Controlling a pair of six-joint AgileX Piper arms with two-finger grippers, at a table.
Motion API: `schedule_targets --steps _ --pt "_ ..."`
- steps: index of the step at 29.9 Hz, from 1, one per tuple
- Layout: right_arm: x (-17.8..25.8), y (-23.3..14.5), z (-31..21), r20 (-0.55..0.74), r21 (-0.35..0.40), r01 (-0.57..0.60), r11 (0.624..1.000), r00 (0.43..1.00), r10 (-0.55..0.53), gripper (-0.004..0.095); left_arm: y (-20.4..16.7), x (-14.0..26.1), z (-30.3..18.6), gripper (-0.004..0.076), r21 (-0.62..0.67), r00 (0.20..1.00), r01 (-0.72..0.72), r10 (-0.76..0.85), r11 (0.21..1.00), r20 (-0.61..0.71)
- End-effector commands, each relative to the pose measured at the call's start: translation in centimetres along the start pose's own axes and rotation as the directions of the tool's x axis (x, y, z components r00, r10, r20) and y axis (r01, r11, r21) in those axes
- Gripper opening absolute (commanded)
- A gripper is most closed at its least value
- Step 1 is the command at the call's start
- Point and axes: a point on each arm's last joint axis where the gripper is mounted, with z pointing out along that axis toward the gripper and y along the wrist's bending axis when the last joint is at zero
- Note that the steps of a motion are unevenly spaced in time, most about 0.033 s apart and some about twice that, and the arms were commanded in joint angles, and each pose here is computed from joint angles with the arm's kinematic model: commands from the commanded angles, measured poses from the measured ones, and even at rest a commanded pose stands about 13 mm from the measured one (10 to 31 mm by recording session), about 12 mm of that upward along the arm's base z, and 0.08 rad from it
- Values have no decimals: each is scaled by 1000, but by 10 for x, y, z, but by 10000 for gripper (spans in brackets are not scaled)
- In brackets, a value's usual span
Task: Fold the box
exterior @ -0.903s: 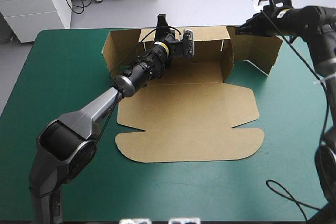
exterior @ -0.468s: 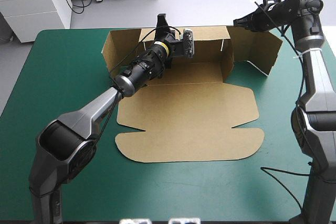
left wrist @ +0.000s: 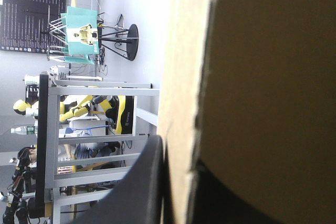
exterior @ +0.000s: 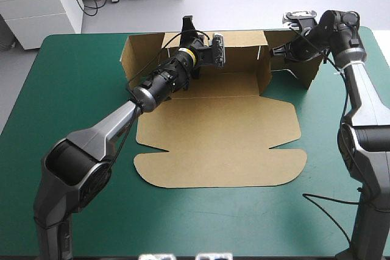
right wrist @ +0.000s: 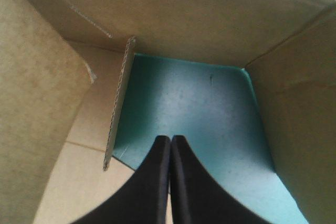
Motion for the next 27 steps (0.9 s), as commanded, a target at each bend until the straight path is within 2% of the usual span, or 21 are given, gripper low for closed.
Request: schedule_targets --steps 1,3,6,17,27 --pt "1 6 -32 1 -20 10 1000 1000 -10 -19 27 -14 -22 17 -77 995 63 -56 995 87" --pt "1 7 -36 9 -21 -20 1000 1000 21 -19 27 -14 -22 17 -75 995 63 -56 995 83" --pt "0 10 -46 31 -31 -10 999 999 11 -19 27 -13 -22 17 -71 995 67 -61 995 77" --pt "6 24 -108 129 6 18 1000 991 -18 -19 26 -13 -22 17 -63 994 83 -78 995 73" --pt "76 47 -156 75 3 137 991 988 -137 -19 25 -11 -21 17 -55 995 84 -81 995 57"
